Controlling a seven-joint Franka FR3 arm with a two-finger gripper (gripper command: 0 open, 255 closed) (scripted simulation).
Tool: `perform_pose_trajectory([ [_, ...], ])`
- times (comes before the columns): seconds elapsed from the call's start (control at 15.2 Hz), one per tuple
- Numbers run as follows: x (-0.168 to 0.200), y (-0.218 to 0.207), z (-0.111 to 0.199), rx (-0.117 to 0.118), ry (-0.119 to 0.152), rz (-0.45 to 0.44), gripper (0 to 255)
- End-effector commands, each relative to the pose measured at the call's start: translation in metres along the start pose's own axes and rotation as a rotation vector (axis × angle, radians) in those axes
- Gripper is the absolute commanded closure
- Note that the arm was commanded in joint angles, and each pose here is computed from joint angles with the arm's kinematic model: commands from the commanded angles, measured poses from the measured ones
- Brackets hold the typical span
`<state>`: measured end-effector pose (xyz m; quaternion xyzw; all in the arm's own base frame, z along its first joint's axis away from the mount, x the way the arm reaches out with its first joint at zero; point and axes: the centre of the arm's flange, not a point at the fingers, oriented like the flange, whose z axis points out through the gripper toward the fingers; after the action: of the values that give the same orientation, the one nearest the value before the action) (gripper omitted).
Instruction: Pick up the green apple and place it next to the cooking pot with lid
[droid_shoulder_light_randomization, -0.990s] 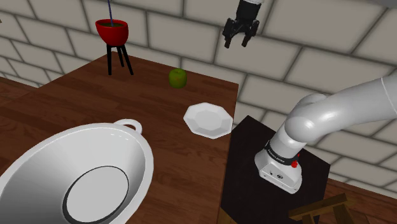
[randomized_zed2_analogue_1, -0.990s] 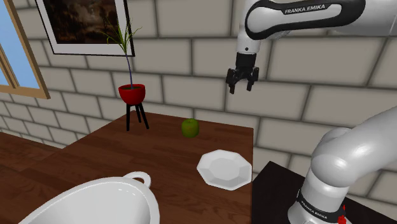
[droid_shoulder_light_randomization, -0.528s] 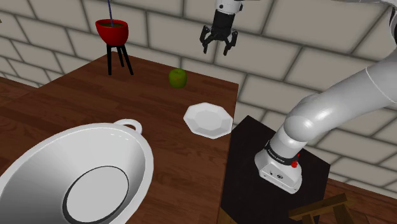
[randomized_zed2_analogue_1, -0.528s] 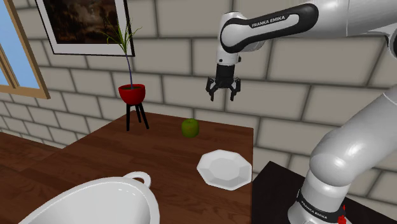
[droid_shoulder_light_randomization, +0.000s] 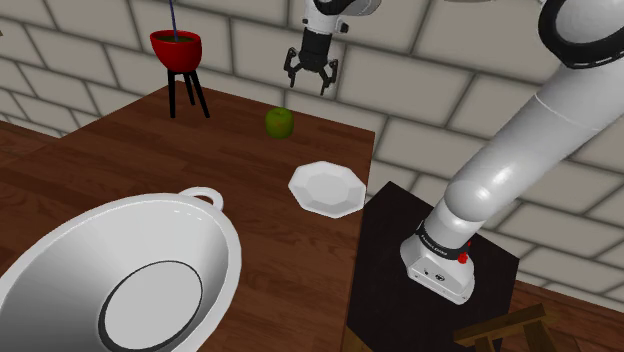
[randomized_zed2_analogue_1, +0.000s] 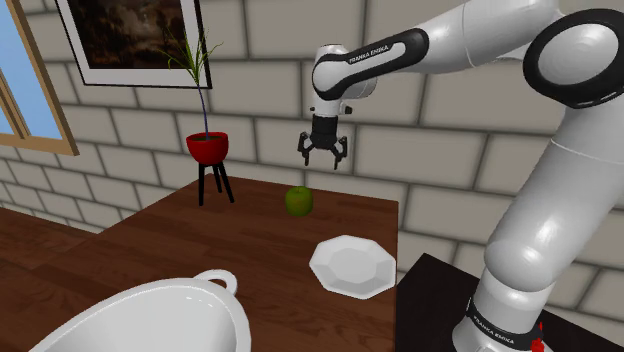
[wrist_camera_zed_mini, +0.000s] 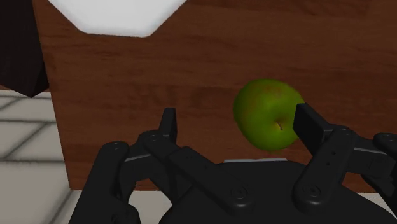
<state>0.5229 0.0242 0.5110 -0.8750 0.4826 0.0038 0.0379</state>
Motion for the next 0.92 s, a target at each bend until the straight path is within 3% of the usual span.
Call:
perform_pose_trajectory([
  [0.0, 0.015, -0.019, 0.016, 0.007, -0.014, 0.095, 0],
  [0.59, 0.094, -0.083, 0.078, 0.038, -0.074, 0.494, 0],
  [0.86, 0.094, -0.084, 0.095, 0.039, -0.075, 0.499, 0],
])
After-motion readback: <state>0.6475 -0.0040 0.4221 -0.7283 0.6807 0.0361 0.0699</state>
